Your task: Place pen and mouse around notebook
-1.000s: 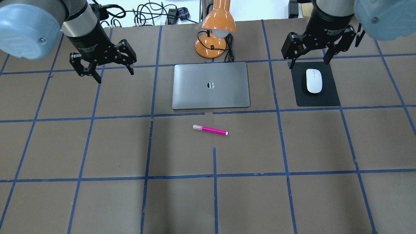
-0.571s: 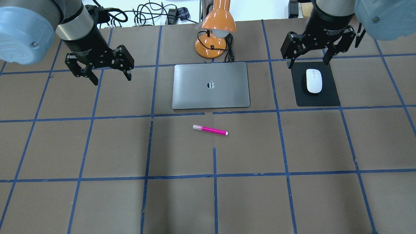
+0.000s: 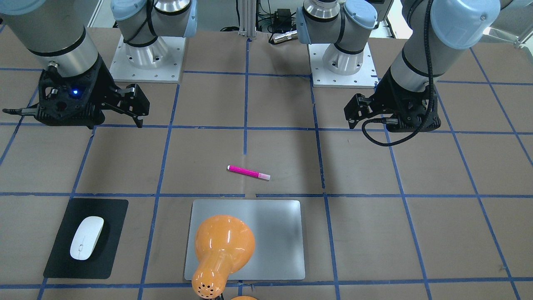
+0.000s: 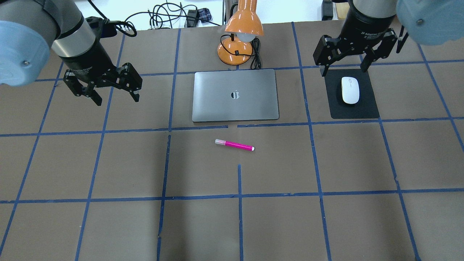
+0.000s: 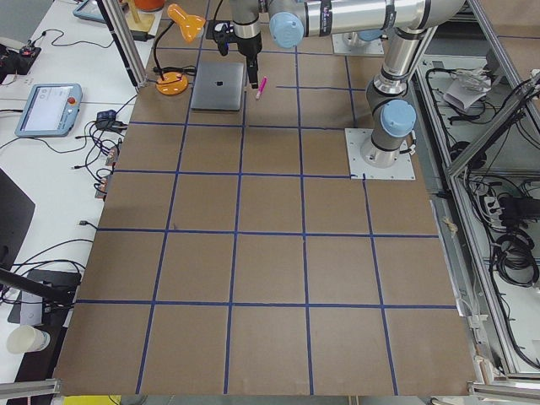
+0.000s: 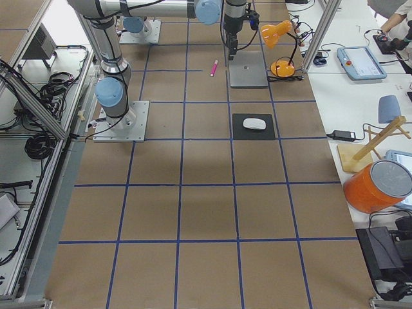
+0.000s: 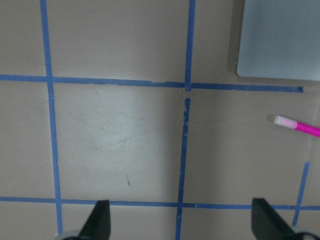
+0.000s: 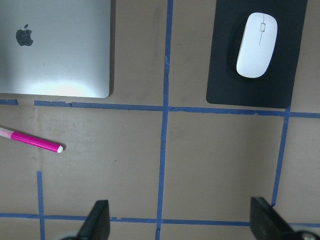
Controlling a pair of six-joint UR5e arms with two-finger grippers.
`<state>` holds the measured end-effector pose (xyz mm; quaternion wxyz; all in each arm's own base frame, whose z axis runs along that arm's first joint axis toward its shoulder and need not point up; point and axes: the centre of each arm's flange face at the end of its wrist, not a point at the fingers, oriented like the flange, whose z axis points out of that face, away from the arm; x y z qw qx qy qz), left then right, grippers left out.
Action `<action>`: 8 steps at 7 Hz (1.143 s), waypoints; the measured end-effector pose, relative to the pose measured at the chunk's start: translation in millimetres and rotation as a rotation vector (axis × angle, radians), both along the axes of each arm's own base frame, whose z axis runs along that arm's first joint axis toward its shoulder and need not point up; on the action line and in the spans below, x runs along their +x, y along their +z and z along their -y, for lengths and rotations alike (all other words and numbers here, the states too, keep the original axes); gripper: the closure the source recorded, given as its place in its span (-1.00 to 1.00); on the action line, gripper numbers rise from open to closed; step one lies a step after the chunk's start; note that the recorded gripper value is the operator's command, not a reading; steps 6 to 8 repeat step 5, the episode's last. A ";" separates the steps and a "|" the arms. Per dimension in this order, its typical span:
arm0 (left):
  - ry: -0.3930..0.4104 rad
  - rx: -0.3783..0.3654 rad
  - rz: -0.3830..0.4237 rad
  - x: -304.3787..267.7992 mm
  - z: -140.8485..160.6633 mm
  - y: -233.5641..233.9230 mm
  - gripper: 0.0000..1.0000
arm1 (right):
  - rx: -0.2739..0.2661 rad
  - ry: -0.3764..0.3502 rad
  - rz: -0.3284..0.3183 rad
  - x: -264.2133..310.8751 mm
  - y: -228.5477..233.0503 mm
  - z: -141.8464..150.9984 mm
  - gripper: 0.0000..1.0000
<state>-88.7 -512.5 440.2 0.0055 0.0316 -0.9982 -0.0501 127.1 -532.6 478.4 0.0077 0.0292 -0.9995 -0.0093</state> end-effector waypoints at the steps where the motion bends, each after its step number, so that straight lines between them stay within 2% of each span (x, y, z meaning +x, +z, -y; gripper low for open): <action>1: 0.004 0.001 0.003 1.7 -0.8 -0.4 -1.00 | 0.002 0.000 0.000 0.0 -0.7 -0.2 -1.00; 8: 0.013 0.000 0.006 0.8 -4.0 2.1 -1.00 | 0.004 0.000 0.003 0.3 -2.1 -0.2 -1.00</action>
